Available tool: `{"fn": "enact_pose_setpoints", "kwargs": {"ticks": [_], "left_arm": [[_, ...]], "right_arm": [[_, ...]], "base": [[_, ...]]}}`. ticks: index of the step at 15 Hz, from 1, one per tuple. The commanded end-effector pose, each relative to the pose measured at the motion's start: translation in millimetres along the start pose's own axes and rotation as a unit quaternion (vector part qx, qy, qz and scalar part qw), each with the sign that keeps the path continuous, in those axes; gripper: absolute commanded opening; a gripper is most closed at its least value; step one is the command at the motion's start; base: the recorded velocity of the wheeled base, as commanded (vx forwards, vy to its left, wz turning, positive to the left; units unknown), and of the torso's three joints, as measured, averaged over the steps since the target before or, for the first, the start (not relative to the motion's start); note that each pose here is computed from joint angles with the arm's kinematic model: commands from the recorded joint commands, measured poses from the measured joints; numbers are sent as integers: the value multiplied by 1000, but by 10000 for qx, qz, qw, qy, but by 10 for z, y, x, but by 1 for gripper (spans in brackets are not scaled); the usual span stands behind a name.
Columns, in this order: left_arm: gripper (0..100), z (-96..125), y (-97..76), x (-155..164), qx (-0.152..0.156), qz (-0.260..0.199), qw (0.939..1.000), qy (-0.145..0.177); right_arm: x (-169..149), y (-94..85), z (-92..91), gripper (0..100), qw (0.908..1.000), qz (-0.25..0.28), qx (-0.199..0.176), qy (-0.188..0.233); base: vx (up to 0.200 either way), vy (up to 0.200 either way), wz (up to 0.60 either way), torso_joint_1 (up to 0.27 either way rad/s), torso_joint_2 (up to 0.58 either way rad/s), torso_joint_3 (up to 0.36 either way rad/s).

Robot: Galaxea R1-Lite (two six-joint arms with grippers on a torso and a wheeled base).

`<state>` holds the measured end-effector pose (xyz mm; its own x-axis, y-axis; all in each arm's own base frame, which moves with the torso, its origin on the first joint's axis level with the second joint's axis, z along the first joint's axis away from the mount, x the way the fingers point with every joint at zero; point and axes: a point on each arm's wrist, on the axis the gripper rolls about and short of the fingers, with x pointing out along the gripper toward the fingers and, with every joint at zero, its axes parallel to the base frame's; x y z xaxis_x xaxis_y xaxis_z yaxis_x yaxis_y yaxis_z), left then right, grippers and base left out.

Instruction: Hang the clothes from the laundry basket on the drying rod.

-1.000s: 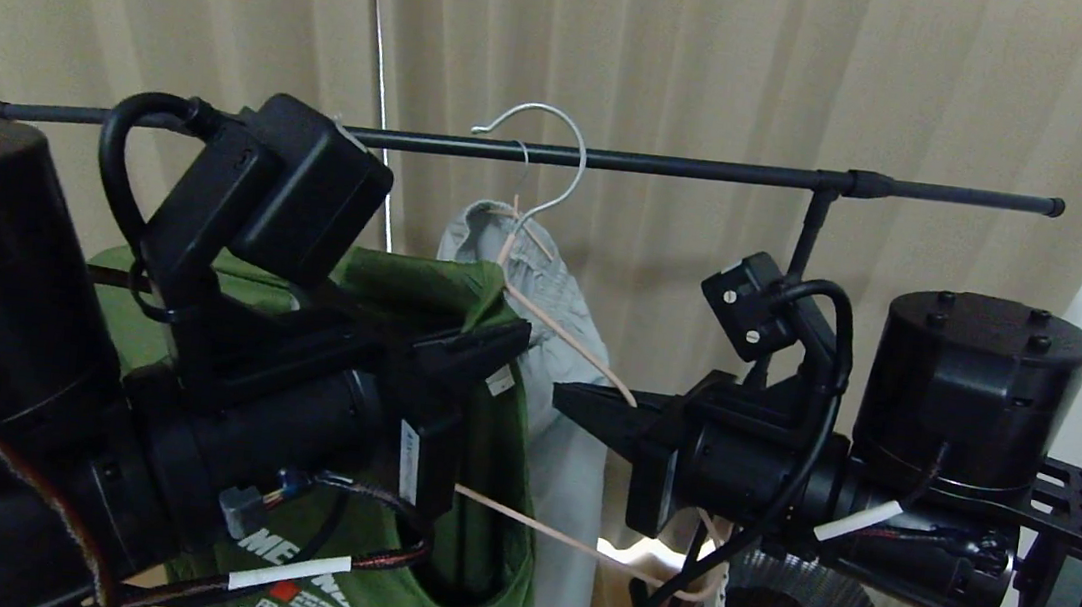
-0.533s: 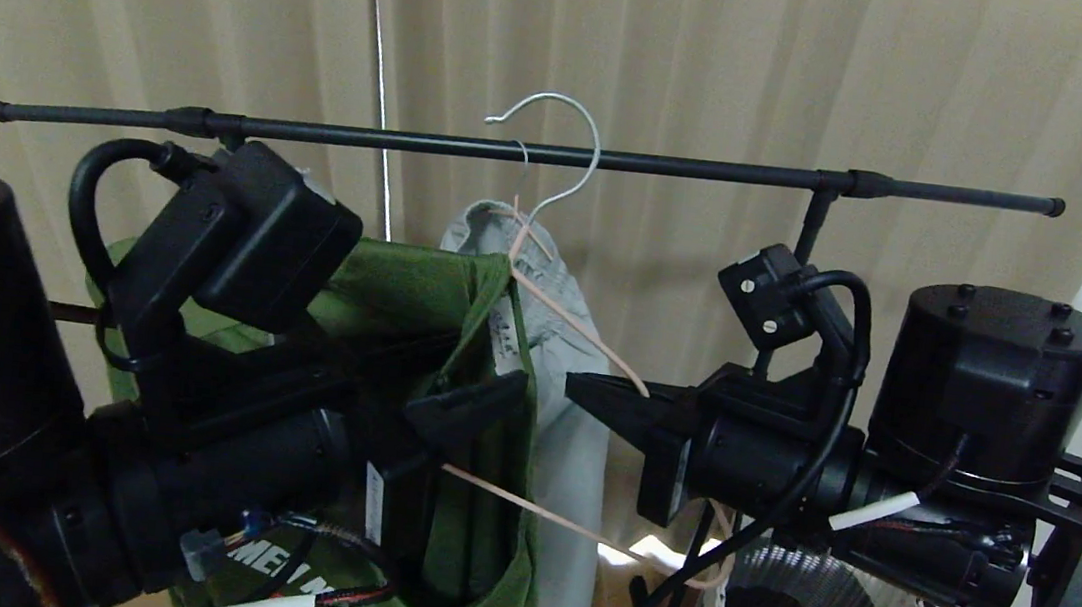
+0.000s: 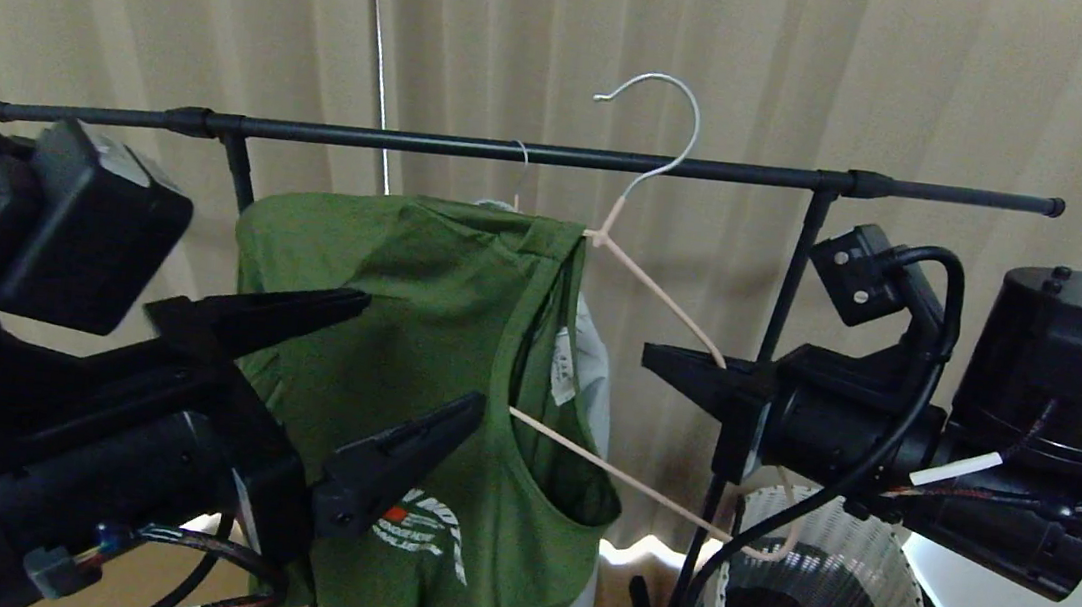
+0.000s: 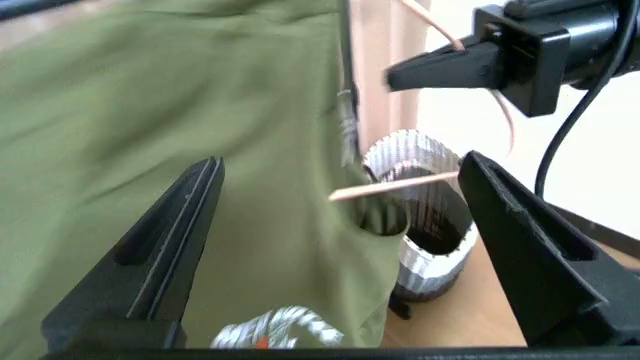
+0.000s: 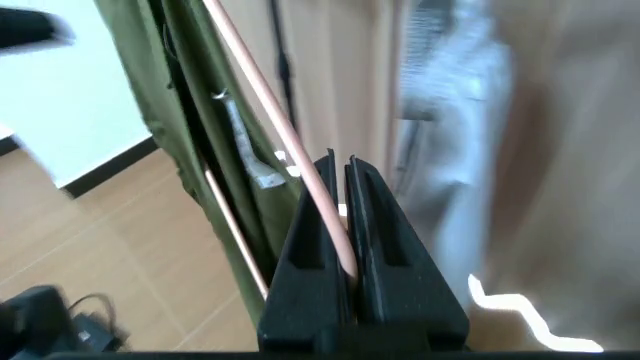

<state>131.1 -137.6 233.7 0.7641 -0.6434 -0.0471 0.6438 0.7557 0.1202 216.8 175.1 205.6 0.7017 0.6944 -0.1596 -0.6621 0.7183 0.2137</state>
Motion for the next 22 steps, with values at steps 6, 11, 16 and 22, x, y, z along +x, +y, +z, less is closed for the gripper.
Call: {"fn": "enact_pose_setpoints", "kwargs": {"ticks": [6,11,16,22], "left_arm": [[100,135,383,-233,1362,703,9876,-343],[100,86,541,-115,2474,224,9683,-254],[100,-98,560,196,2870,-65,9577,183],[100,-119,657,339,2851,48,9579,323]], "right_arm": [[-270,-150,35,0,9977,-371,-489,277],[-102,-141,32,0,9957,-264,-804,377],[28,47,-30,0,9949,103,-882,480],[13,155,-73,0,9935,439,-904,537]], "base": [[0,0,0,0,0,0],[0,0,0,0,0,0],[0,0,0,0,0,0],[0,0,0,0,0,0]]}}
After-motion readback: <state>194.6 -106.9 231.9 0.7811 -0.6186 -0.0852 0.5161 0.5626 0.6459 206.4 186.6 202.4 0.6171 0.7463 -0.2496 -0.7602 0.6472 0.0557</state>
